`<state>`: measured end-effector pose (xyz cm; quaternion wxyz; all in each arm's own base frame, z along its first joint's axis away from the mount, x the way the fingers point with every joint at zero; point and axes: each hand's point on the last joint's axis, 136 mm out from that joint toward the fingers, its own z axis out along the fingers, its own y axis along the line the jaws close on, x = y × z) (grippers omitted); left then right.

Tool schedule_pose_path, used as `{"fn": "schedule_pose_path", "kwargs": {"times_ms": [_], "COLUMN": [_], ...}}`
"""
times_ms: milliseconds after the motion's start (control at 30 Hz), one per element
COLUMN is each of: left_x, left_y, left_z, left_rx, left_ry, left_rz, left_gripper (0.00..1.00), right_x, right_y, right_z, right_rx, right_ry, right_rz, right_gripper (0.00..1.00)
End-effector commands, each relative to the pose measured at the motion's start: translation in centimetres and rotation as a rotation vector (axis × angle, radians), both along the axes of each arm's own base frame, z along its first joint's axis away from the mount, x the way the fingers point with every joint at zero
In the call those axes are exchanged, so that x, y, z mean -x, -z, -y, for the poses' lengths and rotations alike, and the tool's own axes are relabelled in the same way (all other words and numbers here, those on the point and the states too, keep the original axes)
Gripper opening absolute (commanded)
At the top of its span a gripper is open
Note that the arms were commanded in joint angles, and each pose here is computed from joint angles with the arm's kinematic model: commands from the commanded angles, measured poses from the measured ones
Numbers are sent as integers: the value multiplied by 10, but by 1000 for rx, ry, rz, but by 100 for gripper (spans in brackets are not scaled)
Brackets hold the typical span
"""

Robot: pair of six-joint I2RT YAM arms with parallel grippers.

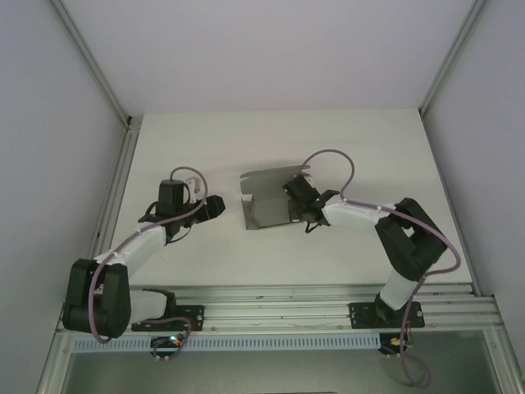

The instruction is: Assemble paper box

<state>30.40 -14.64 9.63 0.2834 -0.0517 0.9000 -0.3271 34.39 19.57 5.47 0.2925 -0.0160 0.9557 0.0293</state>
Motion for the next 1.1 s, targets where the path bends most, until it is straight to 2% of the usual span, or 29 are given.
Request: {"fn": "schedule_pose_path", "kwargs": {"times_ms": [0, 100, 133, 300, 400, 567, 667, 733, 800, 867, 1033, 1067], "left_x": [-5, -8, -4, -2, -1, -2, -9, -12, -11, -8, -11, -13], "left_y": [-44, -66, -71, -84, -86, -69, -53, -40, -31, -23, -19, -20], "left_z": [22, 45, 55, 84, 94, 106, 103, 93, 88, 86, 94, 96], "left_rx": [198, 289, 312, 355, 338, 254, 111, -33, -180, -263, -220, -202], "left_ry": [67, 144, 192, 303, 334, 366, 304, 258, 260, 266, 253, 242], "left_rz": [136, 205, 210, 250, 258, 211, 188, 172, 174, 166, 140, 141], "left_gripper": [61, 45, 43, 43, 43, 40, 40, 40, 40, 42, 45, 49], "right_x": [-13, -11, -10, -11, -12, -13, -12, -12, -11, -11, -10, -11], "right_y": [-47, -54, -56, -64, -68, -83, -89, -94, -96, -100, -108, -109], "right_z": [-8, -9, -11, -15, -15, -20, -19, -17, -15, -15, -22, -23], "right_rx": [-96, -110, -112, -108, -117, -150, -151, -148, -151, -161, -193, -196], "right_ry": [20, 24, 19, 16, 28, 20, 21, 29, 36, 37, 15, 13], "right_rz": [155, 169, 174, 199, 215, 253, 270, 287, 299, 317, 344, 348], "right_gripper": [0, 0, 0, 0, 0, 0, 0, 0, 0, 0, 0, 0]}}
